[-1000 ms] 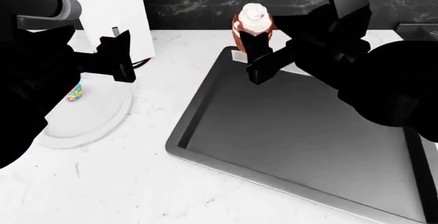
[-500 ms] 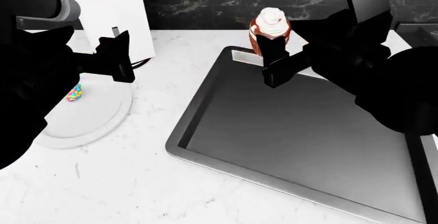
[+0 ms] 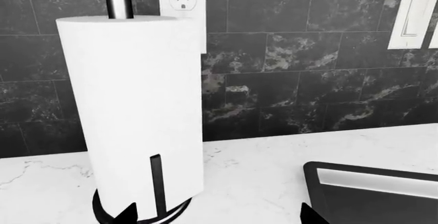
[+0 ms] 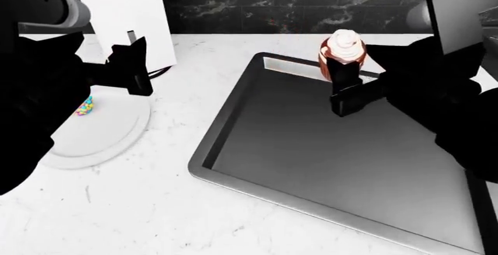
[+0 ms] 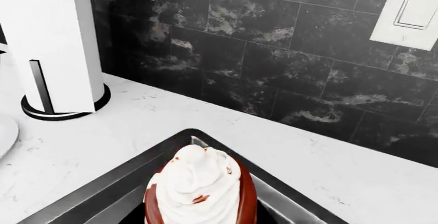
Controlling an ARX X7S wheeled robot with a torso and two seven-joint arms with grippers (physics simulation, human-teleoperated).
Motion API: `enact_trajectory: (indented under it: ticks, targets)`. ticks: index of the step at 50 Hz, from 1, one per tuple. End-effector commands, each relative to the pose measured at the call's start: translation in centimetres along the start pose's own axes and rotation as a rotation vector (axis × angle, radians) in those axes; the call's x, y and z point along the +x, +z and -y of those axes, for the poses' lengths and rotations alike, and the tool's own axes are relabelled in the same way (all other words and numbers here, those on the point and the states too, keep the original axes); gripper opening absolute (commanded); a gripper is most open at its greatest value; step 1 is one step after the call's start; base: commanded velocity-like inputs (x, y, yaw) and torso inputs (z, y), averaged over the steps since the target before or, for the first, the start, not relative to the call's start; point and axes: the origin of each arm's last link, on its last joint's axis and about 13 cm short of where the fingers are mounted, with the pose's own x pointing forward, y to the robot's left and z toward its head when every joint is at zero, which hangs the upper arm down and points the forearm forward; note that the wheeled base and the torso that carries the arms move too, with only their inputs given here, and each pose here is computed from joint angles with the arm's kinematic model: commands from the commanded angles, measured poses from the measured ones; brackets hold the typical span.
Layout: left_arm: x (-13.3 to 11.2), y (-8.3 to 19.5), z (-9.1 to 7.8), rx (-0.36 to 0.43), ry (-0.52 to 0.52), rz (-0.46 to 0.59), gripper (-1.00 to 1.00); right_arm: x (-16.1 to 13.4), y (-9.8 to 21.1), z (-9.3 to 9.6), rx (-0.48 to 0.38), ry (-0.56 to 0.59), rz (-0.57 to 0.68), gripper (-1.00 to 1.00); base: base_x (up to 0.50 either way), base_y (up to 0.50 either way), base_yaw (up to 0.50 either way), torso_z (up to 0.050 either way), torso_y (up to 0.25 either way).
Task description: Move the dessert items from the plate to the tray.
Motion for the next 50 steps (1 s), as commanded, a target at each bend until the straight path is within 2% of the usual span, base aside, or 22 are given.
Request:
enact_trajectory:
  ticks: [1, 16, 50]
  targets:
    - [0.0, -0.2, -0.1, -0.003, 0.000, -0.001, 1.00, -1.1, -1.0, 0.6, 0.001, -0.042, -0.013, -1.00, 0.00, 0.00, 0.00, 0.000, 0.000]
    - [0.1, -0.3, 0.0, -0.006, -0.002, -0.003, 1.00, -1.1, -2.2, 1.9, 0.011, -0.106, -0.048, -1.00, 0.00, 0.00, 0.00, 0.000, 0.000]
    - [0.1, -0.6, -0.1, -0.009, 0.001, -0.007, 1.00, -1.5, -4.3, 3.4, 0.059, -0.207, -0.114, -1.00, 0.00, 0.00, 0.00, 0.000, 0.000]
